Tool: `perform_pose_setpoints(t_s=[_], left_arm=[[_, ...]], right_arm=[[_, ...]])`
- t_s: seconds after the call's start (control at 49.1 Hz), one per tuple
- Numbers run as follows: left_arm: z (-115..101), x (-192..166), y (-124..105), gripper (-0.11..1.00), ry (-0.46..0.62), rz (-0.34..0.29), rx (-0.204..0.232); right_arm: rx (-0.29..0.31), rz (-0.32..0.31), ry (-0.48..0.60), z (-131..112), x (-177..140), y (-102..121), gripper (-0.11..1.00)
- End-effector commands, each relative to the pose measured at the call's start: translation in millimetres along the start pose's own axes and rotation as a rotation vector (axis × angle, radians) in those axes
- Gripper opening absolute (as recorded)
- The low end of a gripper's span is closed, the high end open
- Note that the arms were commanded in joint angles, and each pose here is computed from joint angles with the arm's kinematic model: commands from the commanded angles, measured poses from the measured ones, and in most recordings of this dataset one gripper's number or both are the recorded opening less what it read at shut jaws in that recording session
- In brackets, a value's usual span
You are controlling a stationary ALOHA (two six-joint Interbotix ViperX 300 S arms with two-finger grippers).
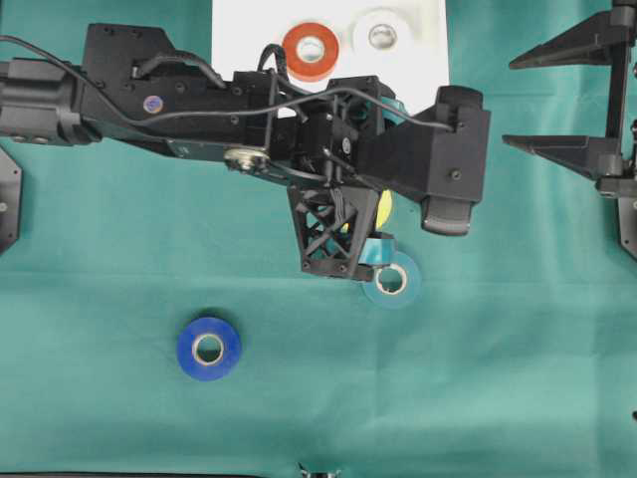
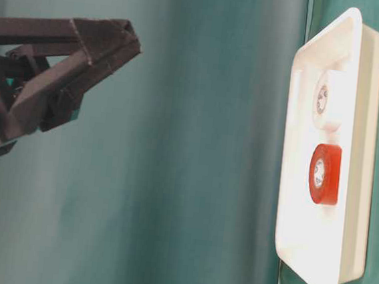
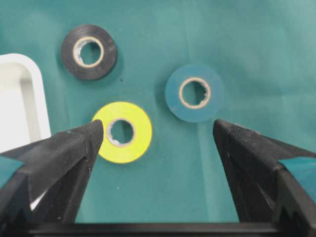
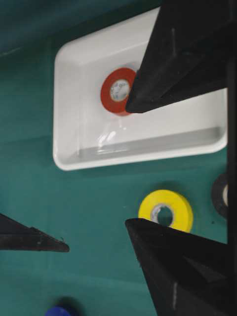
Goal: Pick up the tape from a random location and place it into the white case.
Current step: 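Move the left gripper rightward over the yellow tape roll, then lower the left gripper and close it on the yellow roll's rim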
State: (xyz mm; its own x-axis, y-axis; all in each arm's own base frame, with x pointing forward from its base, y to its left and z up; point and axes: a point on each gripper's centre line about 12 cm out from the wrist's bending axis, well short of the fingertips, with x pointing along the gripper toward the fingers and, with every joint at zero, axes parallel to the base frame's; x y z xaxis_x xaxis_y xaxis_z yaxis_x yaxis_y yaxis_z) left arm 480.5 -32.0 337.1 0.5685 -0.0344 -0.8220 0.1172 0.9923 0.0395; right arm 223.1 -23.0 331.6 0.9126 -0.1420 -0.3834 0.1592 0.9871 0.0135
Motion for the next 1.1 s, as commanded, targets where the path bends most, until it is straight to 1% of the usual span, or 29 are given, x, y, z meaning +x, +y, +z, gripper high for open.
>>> perform_pose_setpoints(t_s=[0.0, 0.224, 0.448, 0.713, 0.855, 1.079], left_arm=[[6, -12, 4, 0.98, -0.035, 0.009, -0.002], [3, -5, 4, 0.98, -0.035, 0.009, -0.003], [-7, 12, 9, 0.98, -0.034, 0.016, -0.013], [-34, 64, 9, 0.98, 0.039, 0.012, -0.013], [-42, 80, 8, 0.98, 0.042, 0.011, -0.012], [-65, 108, 8, 0.98, 0.053, 0.012, -0.015]], right_arm=[[0.0, 0.0, -0.012, 4, -1, 0, 0.86], [0.001, 0.001, -0.012, 4, -1, 0, 0.86], [0.001, 0.001, -0.012, 4, -1, 0, 0.86], [0.0, -0.001, -0.011, 4, 0, 0, 0.86], [0.0, -0.005, -0.011, 4, 0, -1, 0.86], [-0.004, -0.014, 0.0, 2, 2, -3, 0.86]])
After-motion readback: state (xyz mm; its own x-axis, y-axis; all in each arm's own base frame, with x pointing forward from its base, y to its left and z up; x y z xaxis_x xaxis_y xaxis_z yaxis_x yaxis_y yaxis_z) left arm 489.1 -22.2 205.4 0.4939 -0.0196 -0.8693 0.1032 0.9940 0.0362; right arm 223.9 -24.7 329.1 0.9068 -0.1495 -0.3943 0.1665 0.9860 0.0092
